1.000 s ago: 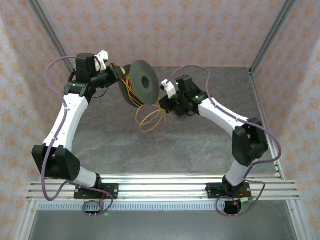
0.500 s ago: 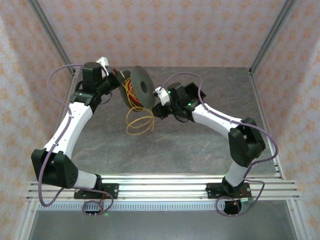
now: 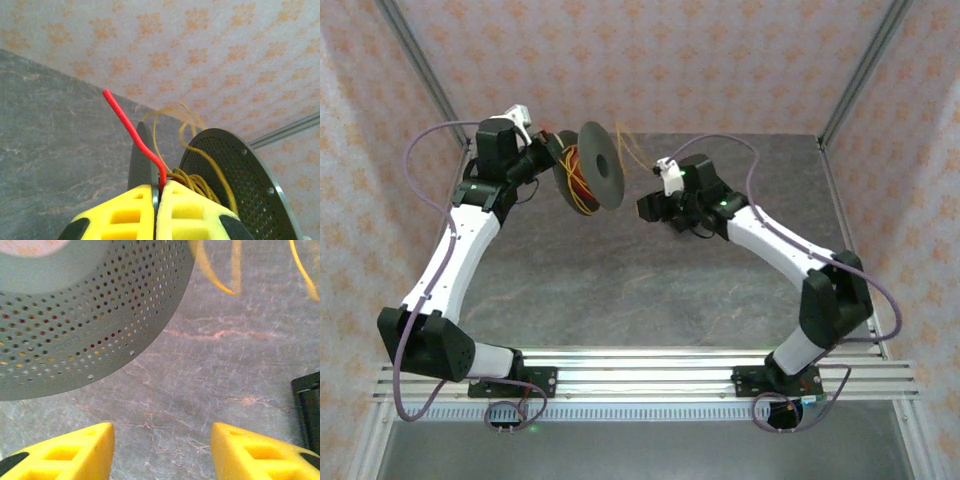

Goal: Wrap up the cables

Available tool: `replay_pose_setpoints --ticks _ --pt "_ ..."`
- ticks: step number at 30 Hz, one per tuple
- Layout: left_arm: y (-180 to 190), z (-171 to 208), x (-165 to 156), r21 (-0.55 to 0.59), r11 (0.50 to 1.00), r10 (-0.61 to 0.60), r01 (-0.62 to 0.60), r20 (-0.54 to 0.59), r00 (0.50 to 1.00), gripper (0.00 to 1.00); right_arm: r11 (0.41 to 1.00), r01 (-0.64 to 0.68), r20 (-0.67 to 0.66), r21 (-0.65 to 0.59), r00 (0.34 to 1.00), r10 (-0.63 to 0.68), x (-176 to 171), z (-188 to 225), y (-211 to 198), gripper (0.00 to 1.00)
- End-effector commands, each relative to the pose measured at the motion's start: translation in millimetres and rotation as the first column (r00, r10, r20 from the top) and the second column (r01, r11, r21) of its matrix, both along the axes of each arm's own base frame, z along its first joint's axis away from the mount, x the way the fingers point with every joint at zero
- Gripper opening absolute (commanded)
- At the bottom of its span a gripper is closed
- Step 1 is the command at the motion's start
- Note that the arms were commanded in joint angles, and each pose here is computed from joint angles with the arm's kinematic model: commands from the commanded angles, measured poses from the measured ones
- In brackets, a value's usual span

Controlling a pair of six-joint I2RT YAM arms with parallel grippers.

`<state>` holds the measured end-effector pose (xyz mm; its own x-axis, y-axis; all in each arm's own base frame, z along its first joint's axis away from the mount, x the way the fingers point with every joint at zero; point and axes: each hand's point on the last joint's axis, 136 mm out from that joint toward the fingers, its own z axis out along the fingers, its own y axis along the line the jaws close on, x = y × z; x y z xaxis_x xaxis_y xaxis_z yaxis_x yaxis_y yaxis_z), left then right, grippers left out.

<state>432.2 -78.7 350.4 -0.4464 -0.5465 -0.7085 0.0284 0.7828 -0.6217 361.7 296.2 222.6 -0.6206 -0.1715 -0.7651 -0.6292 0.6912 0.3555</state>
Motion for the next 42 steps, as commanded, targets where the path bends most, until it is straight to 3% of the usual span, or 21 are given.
replay_pose_setpoints --ticks 1,7,15,26,31,42 --pt "-2.1 86.4 -18.0 -0.032 0.999 -0.02 0.027 0.224 0.974 0.0 0.998 0.036 0.007 0.046 0.999 -0.036 -11.4 21.6 -13.5 0.56" --pt "-8.3 109.5 -28.2 -0.027 0.997 -0.062 0.071 0.244 0.968 0.0 0.992 0.069 -0.001 0.102 0.998 -0.069 -19.9 41.4 -27.4 0.61" --pt "-20.3 136.4 -56.0 -0.019 0.986 -0.155 0.165 0.259 0.953 0.0 0.975 0.19 -0.086 0.115 0.98 -0.181 -15.9 61.3 -52.1 0.62" --pt "-25.2 153.5 -83.0 -0.008 0.977 -0.2 0.212 0.295 0.934 0.0 0.944 0.175 -0.14 0.278 0.98 -0.141 -17.3 121.7 -46.0 0.62" --pt "-27.4 158.4 -90.1 -0.008 0.973 -0.217 0.23 0.306 0.927 0.0 0.949 0.231 -0.127 0.215 0.97 -0.208 -8.5 116.2 -55.9 0.62" --pt "-31.1 169.2 -98.5 -0.043 0.965 -0.231 0.258 0.319 0.919 0.0 0.962 0.212 -0.155 0.175 0.97 -0.185 8.2 100.4 -45.0 0.58"
